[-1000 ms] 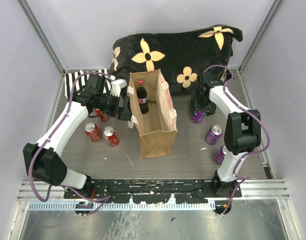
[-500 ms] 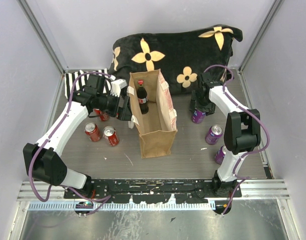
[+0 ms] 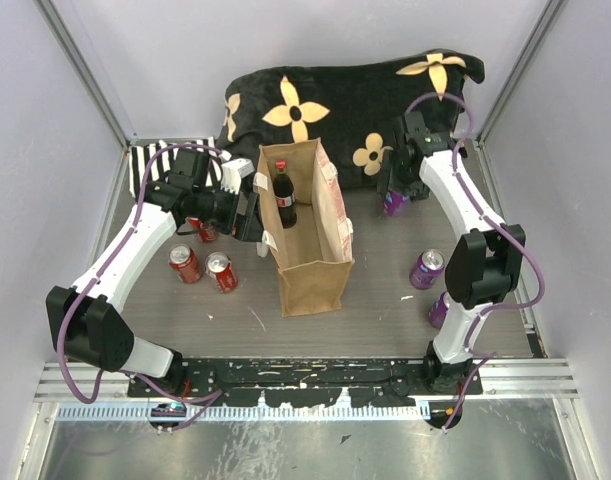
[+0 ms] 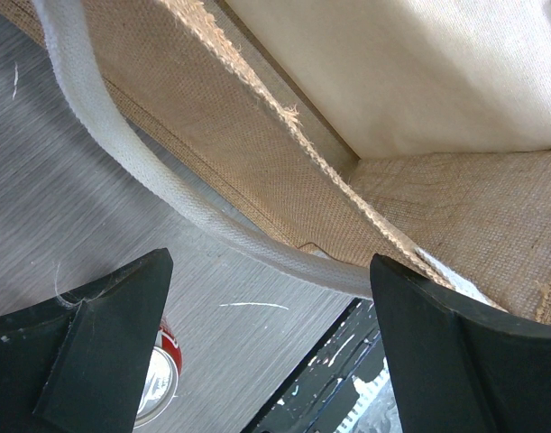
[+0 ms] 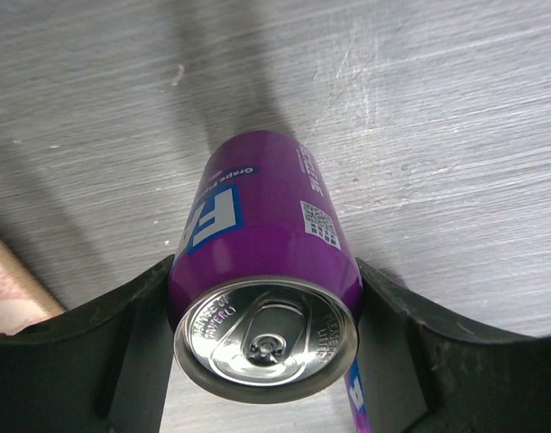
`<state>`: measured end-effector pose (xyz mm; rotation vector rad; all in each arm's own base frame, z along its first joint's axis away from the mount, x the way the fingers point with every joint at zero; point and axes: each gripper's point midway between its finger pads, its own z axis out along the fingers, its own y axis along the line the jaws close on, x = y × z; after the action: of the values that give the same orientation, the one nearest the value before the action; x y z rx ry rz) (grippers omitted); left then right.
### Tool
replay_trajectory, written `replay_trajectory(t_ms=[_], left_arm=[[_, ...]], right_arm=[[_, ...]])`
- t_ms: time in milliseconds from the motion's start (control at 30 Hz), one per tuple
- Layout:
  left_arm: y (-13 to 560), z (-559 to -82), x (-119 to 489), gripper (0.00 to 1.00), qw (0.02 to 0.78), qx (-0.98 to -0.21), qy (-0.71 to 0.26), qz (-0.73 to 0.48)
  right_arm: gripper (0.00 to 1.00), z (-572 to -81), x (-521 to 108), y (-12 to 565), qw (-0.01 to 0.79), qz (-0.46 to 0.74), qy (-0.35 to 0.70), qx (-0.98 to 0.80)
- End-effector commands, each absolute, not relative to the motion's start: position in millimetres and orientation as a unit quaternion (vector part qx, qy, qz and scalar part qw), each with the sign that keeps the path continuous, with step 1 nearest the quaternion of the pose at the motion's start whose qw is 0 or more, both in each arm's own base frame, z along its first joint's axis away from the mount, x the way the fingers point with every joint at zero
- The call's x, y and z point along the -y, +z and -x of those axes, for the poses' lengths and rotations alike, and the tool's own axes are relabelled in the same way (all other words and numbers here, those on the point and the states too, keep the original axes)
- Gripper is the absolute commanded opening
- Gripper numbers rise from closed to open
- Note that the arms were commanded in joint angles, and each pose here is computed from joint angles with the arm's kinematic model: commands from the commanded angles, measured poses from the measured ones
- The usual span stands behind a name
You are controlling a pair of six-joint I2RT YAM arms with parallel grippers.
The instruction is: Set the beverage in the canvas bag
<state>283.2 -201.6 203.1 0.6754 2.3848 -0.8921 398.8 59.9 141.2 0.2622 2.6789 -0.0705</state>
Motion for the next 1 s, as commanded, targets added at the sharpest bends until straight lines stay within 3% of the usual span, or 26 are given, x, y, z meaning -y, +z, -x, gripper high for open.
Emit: replay_trajectory(t_ms=[0,367,633,967], left_arm=[[216,-288,204,0.98,0.27,-0.865,-0.335,-0.258],[215,-287,204,0.98,0.268,-0.866,-0.336,-0.255],[214,-288,203,0.98,0.267,-0.868,-0.332,-0.255],[214,-288,203,0.98,0.268,-0.868,-0.332,-0.255]], right_arm=[[0.01,-427,-86,269,0.369,-0.085,0.013,-0.925],[0.01,-422,-209,412,0.52,-0.002,0.127,-0.845],[0.01,-403,-277,366,0.473,0.054,0.152,-0.866],[0.01,-402,-291,301,0.424,0.073,0.134,-0.893]])
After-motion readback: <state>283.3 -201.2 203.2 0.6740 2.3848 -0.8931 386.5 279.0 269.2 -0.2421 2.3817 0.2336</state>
